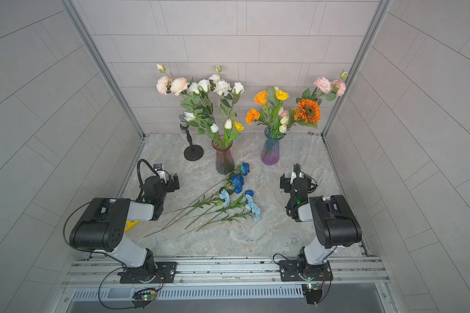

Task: Pick out blue flowers from the vase
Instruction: Reset both arms

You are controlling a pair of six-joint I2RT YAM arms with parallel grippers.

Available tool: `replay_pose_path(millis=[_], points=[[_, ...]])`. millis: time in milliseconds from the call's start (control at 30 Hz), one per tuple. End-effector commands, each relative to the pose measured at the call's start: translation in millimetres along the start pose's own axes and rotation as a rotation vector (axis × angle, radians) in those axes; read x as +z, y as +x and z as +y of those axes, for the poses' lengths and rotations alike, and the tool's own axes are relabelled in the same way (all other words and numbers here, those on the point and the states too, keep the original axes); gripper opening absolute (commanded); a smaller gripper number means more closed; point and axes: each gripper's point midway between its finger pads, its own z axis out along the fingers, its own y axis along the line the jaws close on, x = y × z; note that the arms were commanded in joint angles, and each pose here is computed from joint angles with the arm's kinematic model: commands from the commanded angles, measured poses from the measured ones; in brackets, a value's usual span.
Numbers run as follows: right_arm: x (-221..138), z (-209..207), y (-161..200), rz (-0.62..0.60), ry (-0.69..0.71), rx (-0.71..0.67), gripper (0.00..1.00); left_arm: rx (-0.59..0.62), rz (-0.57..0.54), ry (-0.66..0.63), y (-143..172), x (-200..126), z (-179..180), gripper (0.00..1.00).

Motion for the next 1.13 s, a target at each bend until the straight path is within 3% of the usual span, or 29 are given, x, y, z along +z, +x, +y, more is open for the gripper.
replay_pose_path(millis=[0,233,400,633,767,1100], points=[[0.5,2.9,-1.0,0.021,-0.025,0.017,0.99,-0.002,-0.007,-0.001,-3.0,-1.1,1.9,1.00],[-0.3,2.1,-2.1,0.013,-0.029,0.025,0.99,-0.003,-0.006,-0.001,-2.8,-1.1,1.9,1.00],[-11.2,-25.8,-1.9,-0.043,0.124,0.085,0.99,-0.003,-0.005,-0.002,-2.7,-1.0,2.3,1.00],[-14.1,1.3,-4.5,-0.071,0.003,0.008,0.99,-0.002,-0.005,-0.001,-2.5,-1.0,2.3,1.00],[-2.4,8.2,-2.0,0.008,-0.041,-0.009,0.99,-0.003,-0.006,-0.003,-3.1,-0.8,2.4,1.00],[-1.2,5.1,-2.2,0.008,-0.043,0.011,0.99,-0.002,-0.003,-0.002,-2.8,-0.6,2.0,1.00]])
